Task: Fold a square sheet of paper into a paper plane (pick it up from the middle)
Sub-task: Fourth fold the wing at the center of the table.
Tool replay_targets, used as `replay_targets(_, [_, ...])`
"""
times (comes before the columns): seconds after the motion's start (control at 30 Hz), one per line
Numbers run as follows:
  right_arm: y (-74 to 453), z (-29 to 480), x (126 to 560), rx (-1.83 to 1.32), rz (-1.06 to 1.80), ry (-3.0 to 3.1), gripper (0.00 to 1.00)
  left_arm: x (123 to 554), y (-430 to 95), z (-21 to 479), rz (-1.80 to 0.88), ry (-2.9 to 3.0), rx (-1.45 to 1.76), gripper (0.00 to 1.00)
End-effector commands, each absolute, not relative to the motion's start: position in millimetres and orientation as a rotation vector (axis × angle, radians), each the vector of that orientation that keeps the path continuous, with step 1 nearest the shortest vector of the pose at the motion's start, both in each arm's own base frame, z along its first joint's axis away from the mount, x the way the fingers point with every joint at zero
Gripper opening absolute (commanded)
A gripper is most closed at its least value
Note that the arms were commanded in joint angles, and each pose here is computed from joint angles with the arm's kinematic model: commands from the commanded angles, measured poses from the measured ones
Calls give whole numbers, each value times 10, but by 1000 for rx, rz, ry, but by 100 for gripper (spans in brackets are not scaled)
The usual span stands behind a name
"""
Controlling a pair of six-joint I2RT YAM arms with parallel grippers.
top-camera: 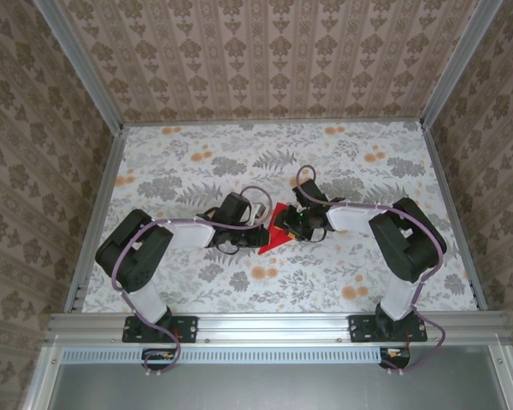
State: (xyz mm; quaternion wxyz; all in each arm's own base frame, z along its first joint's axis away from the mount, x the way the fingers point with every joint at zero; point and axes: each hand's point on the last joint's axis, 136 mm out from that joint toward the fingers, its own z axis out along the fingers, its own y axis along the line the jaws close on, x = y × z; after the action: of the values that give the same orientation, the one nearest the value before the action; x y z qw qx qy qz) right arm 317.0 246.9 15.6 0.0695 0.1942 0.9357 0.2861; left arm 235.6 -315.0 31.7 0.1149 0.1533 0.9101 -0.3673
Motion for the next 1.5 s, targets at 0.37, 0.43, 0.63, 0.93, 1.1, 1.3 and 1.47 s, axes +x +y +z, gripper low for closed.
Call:
replay_targets(0.37, [1806, -689, 2579, 712, 259, 3083, 44, 2393, -3088, 224, -1011, 2722, 453, 10])
replay_targets(0.43, [1812, -707, 2583, 707, 257, 3090, 44, 2387, -3084, 216, -1011, 2726, 453, 10])
replay_targets(0.63, [1816, -771, 2557, 693, 220, 3120, 46, 2414, -3075, 254, -1014, 2716, 445, 10])
replay_targets(0.93, [1789, -857, 2530, 679, 153, 3148, 48, 2470, -3131, 456, -1087, 2631, 453, 10])
replay_targets(1.1, [1760, -892, 2504, 693, 104, 3158, 51, 2496, -3184, 584, -1162, 2563, 457, 11])
replay_targets(1.3, [1759, -936, 2484, 716, 72, 3170, 52, 2553, -3172, 571, -1177, 2555, 441, 11])
replay_targets(1.47, [1781, -946, 2487, 741, 83, 3171, 52, 2569, -3197, 524, -1205, 2562, 436, 11])
